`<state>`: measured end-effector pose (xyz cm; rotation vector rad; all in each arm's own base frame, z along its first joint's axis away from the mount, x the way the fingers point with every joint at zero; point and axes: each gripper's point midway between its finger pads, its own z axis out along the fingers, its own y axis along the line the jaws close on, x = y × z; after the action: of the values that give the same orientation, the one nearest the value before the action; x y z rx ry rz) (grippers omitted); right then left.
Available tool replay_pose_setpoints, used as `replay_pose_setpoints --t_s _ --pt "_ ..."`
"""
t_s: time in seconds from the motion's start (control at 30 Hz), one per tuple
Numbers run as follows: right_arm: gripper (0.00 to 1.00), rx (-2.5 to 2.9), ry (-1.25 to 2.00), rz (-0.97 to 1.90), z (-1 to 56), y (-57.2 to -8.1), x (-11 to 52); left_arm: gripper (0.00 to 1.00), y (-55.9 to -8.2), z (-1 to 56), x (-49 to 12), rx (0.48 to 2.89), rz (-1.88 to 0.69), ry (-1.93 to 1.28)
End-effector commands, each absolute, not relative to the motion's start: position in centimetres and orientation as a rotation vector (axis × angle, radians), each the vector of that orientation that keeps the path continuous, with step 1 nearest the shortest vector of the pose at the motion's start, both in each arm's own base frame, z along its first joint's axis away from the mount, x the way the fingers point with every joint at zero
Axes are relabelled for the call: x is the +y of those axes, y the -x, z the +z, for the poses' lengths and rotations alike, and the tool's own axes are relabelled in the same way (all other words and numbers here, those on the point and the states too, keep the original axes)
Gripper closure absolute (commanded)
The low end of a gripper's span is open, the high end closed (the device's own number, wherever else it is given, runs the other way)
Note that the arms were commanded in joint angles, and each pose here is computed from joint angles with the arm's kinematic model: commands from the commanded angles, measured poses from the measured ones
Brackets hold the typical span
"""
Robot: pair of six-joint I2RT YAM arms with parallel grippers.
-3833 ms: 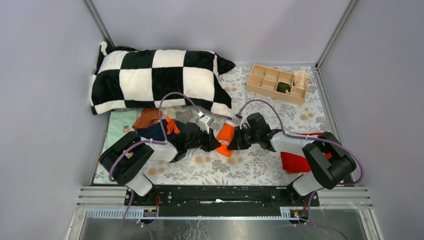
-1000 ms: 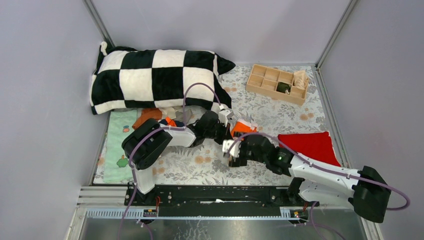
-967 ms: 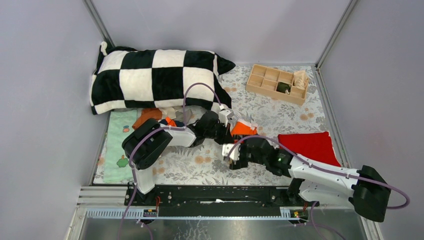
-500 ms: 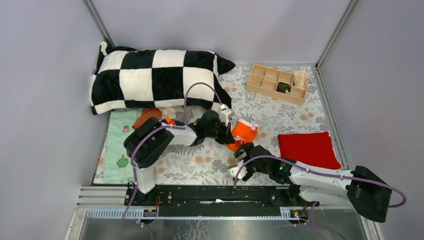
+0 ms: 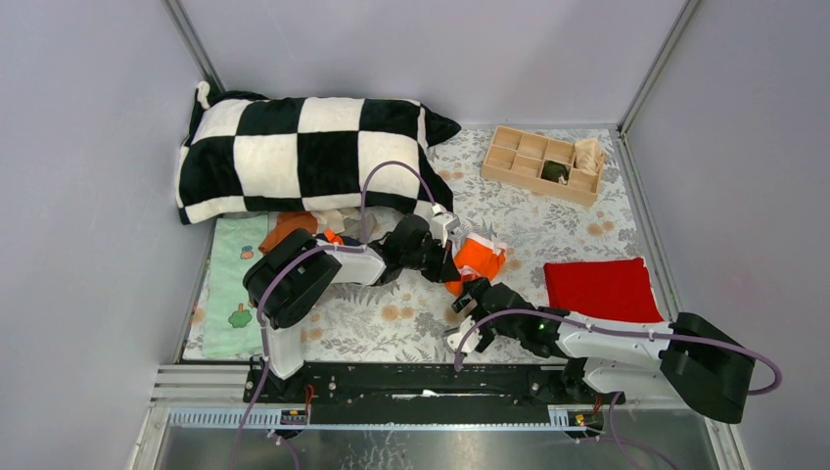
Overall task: Roll the underwear
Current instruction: Roll the underwear to the center of the board.
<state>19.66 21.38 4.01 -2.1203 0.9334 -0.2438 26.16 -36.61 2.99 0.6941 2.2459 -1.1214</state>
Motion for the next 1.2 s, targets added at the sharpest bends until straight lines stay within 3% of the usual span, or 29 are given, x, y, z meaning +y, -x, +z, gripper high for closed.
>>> replay_pose_setpoints --t_s 0.0,0.23,0.37,0.6,0.8,0.93,1.17 --pt "0.14 0.909 2.12 -0.272 4.5 -20.4 22.4 1.0 -23.7 -1.9 -33.9 2.451 -1.025 -0.723" --pt "0.29 0.983 2.11 -0.314 4.0 -21.5 22.4 1.0 -23.6 -1.8 -33.7 2.45 -1.03 -0.721" --pt "0.49 1.028 2.081 -0.328 4.0 -22.3 22.3 1.0 -23.6 -1.8 -33.6 2.454 -1.029 -0.717" --pt "0.69 1.064 2.027 -0.335 4.0 -22.7 21.6 1.0 -23.9 -1.7 -33.4 2.45 -1.026 -0.702" --pt "1.0 1.086 1.962 -0.306 4.3 -23.0 22.1 0.8 -24.9 -0.2 -32.7 2.41 -1.029 -0.644" --pt "1.0 1.102 1.938 -0.284 4.2 -23.0 22.5 0.66 -25.8 1.5 -32.1 2.368 -1.031 -0.596" --pt "1.0 1.102 1.921 -0.257 4.2 -22.8 22.8 0.54 -28.2 4.4 -30.7 2.299 -0.972 -0.458"
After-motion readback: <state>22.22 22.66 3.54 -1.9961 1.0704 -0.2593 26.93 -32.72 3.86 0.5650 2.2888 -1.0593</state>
